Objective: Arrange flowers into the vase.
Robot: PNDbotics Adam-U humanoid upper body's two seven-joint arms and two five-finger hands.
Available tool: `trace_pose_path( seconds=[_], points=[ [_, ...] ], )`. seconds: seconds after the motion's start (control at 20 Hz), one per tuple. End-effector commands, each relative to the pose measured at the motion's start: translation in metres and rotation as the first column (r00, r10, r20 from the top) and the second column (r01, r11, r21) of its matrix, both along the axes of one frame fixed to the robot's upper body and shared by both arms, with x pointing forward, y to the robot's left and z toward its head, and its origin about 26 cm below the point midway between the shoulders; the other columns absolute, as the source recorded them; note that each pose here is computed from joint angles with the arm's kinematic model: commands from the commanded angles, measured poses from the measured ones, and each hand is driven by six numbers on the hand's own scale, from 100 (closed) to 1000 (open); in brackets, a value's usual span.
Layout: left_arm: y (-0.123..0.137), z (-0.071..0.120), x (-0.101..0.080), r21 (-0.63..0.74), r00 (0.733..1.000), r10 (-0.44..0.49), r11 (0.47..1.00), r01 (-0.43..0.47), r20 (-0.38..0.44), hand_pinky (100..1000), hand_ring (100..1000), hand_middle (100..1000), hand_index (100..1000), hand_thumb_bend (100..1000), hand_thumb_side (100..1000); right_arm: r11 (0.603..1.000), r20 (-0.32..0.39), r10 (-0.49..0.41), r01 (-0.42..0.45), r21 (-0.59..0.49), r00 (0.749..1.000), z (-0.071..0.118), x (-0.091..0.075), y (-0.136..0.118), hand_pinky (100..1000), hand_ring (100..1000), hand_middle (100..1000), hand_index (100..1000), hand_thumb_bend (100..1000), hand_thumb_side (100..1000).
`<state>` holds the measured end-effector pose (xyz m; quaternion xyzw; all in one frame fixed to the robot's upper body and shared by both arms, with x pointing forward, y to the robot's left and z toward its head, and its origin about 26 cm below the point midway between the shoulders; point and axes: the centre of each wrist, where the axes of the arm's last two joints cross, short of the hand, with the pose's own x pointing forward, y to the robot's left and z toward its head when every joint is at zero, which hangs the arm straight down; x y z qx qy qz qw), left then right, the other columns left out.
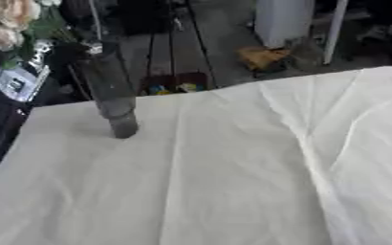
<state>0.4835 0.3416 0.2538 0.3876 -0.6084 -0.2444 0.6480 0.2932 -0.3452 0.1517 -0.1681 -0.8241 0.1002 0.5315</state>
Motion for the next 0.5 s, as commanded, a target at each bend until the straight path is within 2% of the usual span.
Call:
trace_pose_path(
  seconds=[0.05, 0.5],
  points=[
    [0.0132, 0.0186, -0.0046, 0.018, 0.999, 0.016, 1.000, -0.017, 0.028, 810, 736, 804, 733, 831, 532, 1.000, 0.020, 0.001, -0.001, -0.016, 1.000, 0.0078, 0.0000, -0.0025, 800, 764, 670, 854, 100, 893],
    [0.0155, 0.0152, -0.0045, 0.025, 1.000, 0.004, 1.000, -0.004, -0.007, 818, 740, 803, 744, 851, 532, 1.000, 0.020, 0.001, -0.001, -0.016, 1.000, 0.0080, 0.0000, -0.0028, 799, 764, 670, 854, 100, 893]
  ],
)
